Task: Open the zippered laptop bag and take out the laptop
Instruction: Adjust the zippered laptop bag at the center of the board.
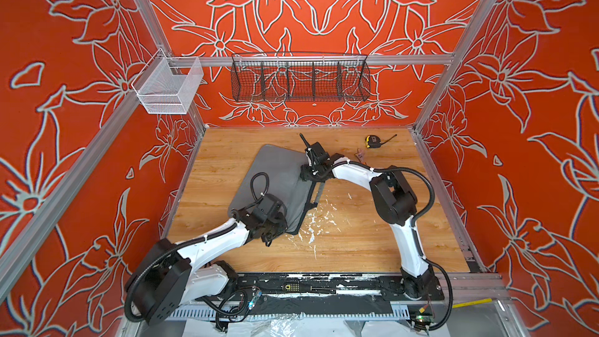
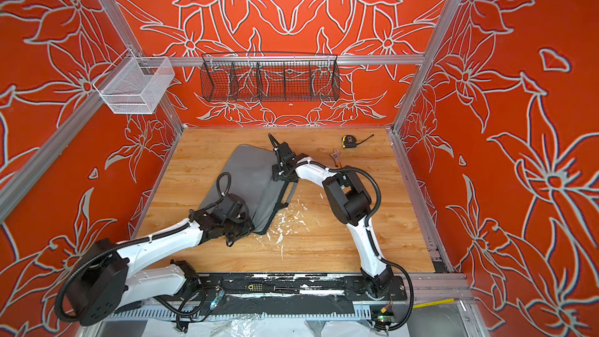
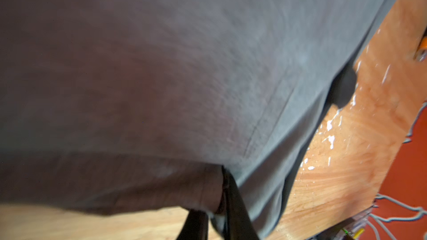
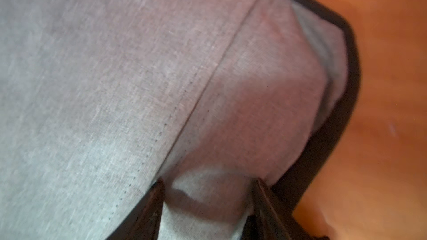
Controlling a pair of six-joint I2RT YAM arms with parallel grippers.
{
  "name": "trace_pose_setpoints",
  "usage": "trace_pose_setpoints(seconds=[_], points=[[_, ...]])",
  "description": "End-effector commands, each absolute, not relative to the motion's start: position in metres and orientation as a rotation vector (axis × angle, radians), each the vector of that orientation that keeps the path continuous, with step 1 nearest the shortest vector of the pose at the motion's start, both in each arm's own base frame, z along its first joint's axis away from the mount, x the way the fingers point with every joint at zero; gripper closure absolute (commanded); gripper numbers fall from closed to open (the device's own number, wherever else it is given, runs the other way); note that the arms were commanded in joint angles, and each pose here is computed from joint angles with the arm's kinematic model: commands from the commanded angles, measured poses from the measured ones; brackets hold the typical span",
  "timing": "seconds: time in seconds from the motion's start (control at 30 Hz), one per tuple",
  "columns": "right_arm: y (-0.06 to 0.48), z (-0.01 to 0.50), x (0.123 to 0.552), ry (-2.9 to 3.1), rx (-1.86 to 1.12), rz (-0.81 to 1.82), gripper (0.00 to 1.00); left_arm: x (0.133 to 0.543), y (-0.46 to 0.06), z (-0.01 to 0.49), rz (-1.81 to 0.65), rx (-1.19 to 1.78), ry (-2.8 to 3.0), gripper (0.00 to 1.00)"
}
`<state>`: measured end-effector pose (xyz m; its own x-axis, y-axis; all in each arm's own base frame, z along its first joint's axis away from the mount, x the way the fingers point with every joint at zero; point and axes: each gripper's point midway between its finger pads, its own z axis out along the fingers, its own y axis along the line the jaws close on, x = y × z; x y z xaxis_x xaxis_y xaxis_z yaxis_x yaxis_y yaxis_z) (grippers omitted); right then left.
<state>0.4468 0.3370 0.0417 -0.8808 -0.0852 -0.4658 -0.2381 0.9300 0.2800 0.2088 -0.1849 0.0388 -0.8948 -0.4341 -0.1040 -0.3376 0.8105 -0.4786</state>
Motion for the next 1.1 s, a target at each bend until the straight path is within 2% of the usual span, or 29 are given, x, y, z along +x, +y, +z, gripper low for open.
trace_pose_setpoints(seconds=[0.0,0.23,0.33,0.57,0.67,0.77,0.9,1.07], points=[[0.332,-0.015,0.416,2.821,-0.413,0.393,0.37,0.219,-0.223,0.038,-0.691,-0.475,2.821,0.81],[0.346,0.019,0.429,2.765,-0.519,0.427,0.37,0.248,-0.281,0.032,-0.64,-0.291,2.916,0.76],[0.339,0.045,0.43,2.73,-0.504,0.421,0.36,0.255,-0.277,0.037,-0.572,-0.262,2.907,0.69],[0.31,0.116,0.414,2.657,-0.461,0.464,0.35,0.253,-0.247,0.06,-0.376,-0.114,2.874,0.48],[0.296,0.135,0.39,2.627,-0.441,0.495,0.35,0.247,-0.253,0.067,-0.422,0.018,2.888,0.47],[0.273,0.134,0.356,2.637,-0.354,0.465,0.36,0.24,-0.253,0.07,-0.449,0.067,2.891,0.47],[0.249,0.108,0.288,2.68,-0.246,0.354,0.4,0.233,-0.249,0.079,-0.494,0.088,2.87,0.47],[0.254,0.069,0.209,2.714,-0.194,0.3,0.46,0.233,-0.233,0.089,-0.528,0.018,2.865,0.47]])
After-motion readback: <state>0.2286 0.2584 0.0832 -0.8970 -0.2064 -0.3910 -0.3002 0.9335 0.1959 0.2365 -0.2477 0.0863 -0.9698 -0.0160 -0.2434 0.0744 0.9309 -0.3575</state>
